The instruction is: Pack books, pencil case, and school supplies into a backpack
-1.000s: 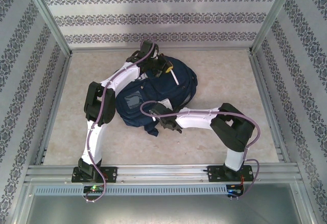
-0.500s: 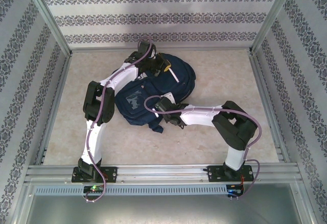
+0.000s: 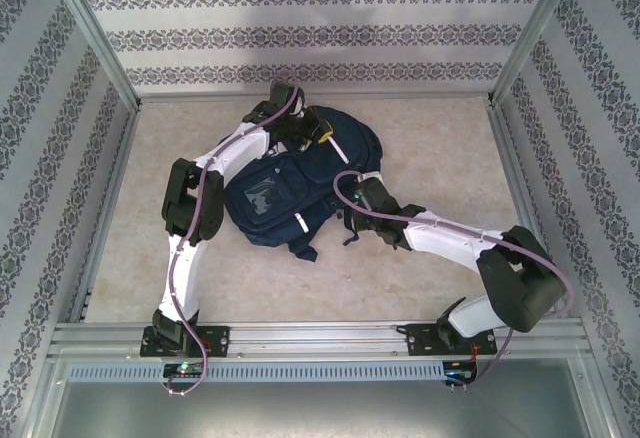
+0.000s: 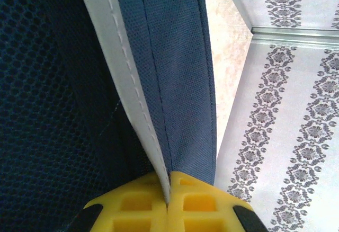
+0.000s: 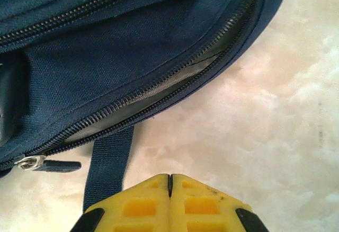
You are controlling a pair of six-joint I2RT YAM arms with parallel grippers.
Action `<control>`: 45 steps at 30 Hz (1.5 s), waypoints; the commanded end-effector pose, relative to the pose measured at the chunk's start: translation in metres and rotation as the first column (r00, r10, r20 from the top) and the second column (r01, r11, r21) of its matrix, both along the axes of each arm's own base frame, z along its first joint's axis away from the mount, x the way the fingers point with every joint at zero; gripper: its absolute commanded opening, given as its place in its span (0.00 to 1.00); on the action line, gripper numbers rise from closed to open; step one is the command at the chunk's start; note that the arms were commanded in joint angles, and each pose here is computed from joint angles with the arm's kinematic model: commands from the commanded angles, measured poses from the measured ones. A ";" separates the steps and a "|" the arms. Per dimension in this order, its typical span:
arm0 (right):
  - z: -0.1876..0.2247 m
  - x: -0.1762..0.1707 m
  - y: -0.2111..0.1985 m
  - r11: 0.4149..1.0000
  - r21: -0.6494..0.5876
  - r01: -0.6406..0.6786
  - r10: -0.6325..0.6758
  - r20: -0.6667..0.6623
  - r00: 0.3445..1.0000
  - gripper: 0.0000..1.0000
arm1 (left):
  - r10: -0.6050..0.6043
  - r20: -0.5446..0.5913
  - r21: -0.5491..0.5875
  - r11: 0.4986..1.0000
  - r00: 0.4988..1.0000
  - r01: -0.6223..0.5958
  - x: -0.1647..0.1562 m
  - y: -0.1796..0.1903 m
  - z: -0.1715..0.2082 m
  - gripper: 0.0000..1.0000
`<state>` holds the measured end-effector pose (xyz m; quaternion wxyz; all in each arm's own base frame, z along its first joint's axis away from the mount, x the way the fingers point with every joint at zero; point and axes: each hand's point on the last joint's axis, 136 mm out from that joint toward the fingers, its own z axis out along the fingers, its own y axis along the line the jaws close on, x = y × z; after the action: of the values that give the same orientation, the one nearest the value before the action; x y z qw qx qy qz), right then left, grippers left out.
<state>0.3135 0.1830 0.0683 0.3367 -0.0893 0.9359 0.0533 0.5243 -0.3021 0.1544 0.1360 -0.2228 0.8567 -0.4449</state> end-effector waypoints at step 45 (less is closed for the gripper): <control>-0.011 -0.010 0.041 0.963 0.180 -0.202 0.181 0.128 0.975 0.22 | 0.006 -0.010 0.059 0.998 1.000 -0.005 -0.015 0.018 0.005 0.00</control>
<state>0.3212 0.1979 0.0533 0.4024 -0.1079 0.9020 0.1134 0.5091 -0.2948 0.1467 0.1292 -0.2214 0.8662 -0.4289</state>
